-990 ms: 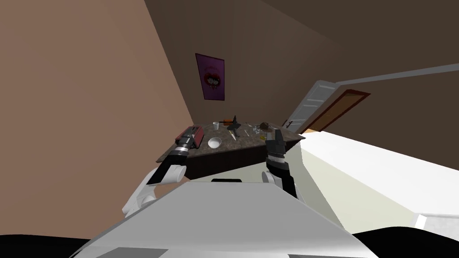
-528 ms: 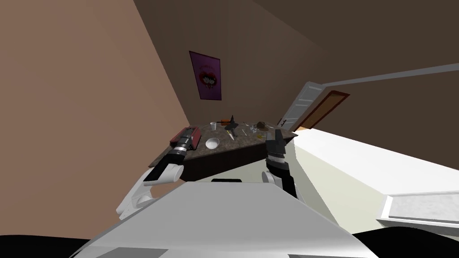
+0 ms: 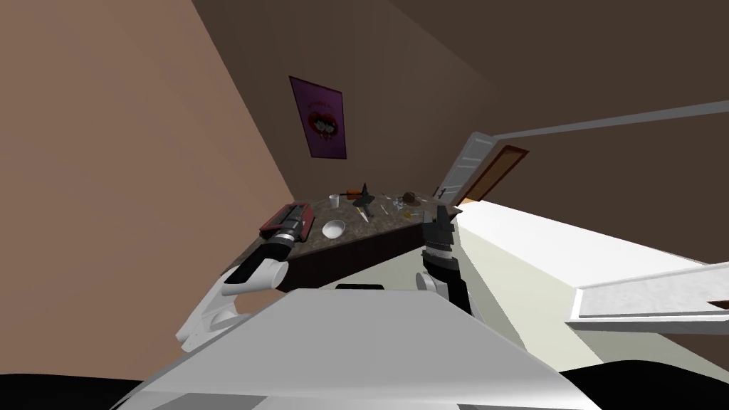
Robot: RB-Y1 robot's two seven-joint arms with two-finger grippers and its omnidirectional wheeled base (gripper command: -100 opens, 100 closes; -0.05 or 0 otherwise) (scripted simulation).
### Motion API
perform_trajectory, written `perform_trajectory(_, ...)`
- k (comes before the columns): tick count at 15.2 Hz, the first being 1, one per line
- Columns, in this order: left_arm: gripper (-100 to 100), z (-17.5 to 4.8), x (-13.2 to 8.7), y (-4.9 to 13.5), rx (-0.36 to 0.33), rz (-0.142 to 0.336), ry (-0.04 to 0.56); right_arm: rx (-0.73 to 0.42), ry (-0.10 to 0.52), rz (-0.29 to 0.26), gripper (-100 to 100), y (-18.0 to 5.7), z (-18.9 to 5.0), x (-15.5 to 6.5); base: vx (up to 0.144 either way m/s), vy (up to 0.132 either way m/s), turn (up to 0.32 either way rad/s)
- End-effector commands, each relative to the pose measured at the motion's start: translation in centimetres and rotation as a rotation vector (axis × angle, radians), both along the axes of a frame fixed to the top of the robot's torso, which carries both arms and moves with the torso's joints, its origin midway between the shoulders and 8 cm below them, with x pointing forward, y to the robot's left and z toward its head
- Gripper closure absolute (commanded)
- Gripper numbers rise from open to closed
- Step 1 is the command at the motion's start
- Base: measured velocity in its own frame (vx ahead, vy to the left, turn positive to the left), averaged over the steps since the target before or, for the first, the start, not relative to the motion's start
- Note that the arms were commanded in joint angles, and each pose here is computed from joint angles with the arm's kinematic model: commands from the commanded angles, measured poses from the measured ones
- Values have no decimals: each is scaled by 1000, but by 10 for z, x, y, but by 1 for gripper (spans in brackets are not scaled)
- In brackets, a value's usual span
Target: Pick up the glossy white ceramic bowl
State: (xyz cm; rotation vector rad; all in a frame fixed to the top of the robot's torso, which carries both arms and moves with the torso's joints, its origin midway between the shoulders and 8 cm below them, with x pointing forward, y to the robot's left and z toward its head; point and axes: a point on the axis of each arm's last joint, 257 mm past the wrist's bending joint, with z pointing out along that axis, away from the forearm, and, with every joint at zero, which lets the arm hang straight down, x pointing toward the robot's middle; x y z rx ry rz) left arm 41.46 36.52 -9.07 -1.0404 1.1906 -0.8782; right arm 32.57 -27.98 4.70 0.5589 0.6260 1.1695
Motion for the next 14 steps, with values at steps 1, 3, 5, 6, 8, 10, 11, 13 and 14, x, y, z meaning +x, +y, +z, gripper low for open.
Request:
perform_trajectory(1,-100,-9,1,6,-10,10,38,0,0,0,0,0,0,0,1,7,-75)
perform_trajectory(3,-100,-17,0,15,-26,25,76,0,0,0,0,0,0,0,3,7,-177)
perform_trajectory(5,-100,-22,0,16,-30,30,96,0,0,0,0,0,0,0,2,7,-24)
perform_trajectory(6,-100,-26,-1,23,-45,41,121,0,0,0,0,0,0,0,3,1,-131)
perform_trajectory(8,-100,-35,-2,25,-52,49,155,0,0,0,0,0,0,0,3,6,-138)
perform_trajectory(10,-100,-39,-4,32,-68,61,180,0,0,0,0,0,0,0,2,4,-64)
perform_trajectory(11,-100,-43,-5,33,-71,64,195,0,0,0,0,0,0,0,3,5,-176)
perform_trajectory(13,-100,-48,-6,34,-75,68,214,0,0,0,0,0,0,0,2,6,-49)
perform_trajectory(14,-100,-52,-8,40,-92,80,238,0,0,0,0,0,0,0,4,2,-137)
